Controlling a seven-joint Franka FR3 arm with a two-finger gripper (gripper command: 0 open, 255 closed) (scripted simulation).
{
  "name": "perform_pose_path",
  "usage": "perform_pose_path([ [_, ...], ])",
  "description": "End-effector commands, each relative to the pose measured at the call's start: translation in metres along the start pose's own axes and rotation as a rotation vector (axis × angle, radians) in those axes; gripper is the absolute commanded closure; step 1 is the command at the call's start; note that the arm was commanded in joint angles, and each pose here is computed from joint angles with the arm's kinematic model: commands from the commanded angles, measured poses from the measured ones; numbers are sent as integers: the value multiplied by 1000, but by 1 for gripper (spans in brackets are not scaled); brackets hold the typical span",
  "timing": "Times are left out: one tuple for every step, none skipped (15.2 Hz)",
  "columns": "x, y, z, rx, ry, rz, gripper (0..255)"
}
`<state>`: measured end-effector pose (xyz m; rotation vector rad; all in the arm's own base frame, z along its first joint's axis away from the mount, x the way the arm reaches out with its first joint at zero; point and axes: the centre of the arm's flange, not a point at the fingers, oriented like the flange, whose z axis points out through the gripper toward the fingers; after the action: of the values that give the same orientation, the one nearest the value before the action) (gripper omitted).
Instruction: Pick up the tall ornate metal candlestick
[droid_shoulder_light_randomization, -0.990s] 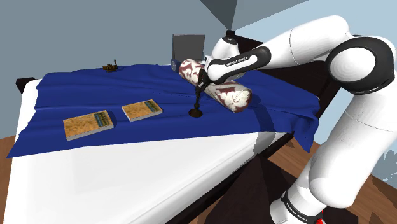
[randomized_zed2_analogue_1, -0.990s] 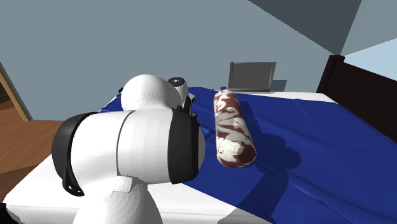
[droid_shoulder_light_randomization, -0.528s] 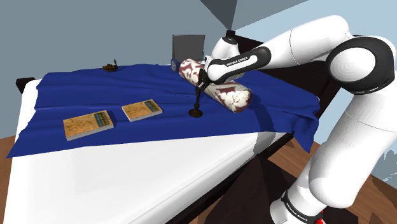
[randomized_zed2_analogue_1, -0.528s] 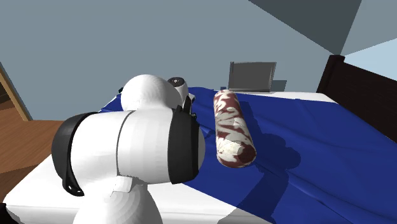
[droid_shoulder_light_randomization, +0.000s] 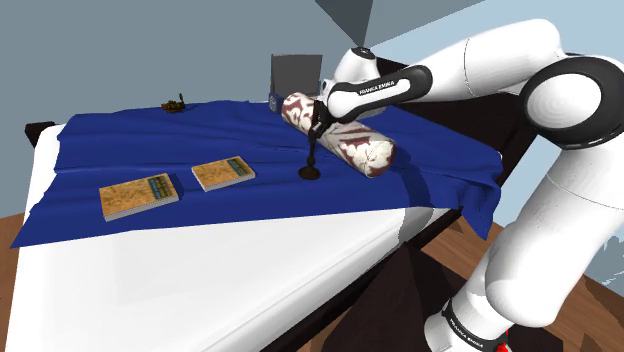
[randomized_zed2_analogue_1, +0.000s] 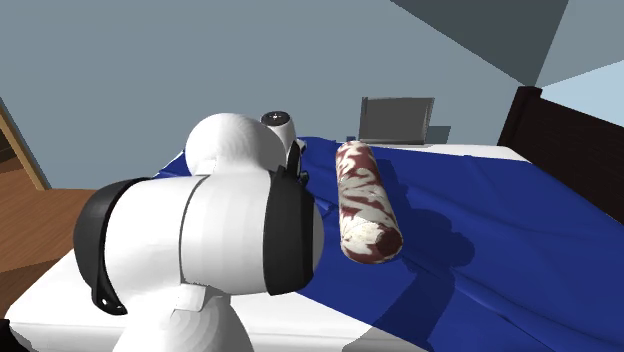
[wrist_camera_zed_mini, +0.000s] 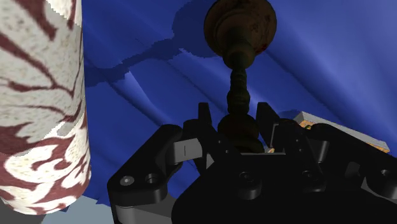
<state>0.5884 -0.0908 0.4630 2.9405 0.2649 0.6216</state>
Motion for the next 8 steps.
perform_pose_path([
  [4, 2, -10, 0, 0, 0, 255],
  [7, 3, -15, 0, 0, 0, 255],
  [9, 4, -19, 0, 0, 0, 255],
  [11, 5, -24, 0, 0, 0, 255],
  [13, 5, -29, 0, 0, 0, 255],
  [15, 6, -34, 0, 0, 0, 255],
  [17, 7, -39, 0, 0, 0, 255],
  [19, 8, -43, 0, 0, 0, 255],
])
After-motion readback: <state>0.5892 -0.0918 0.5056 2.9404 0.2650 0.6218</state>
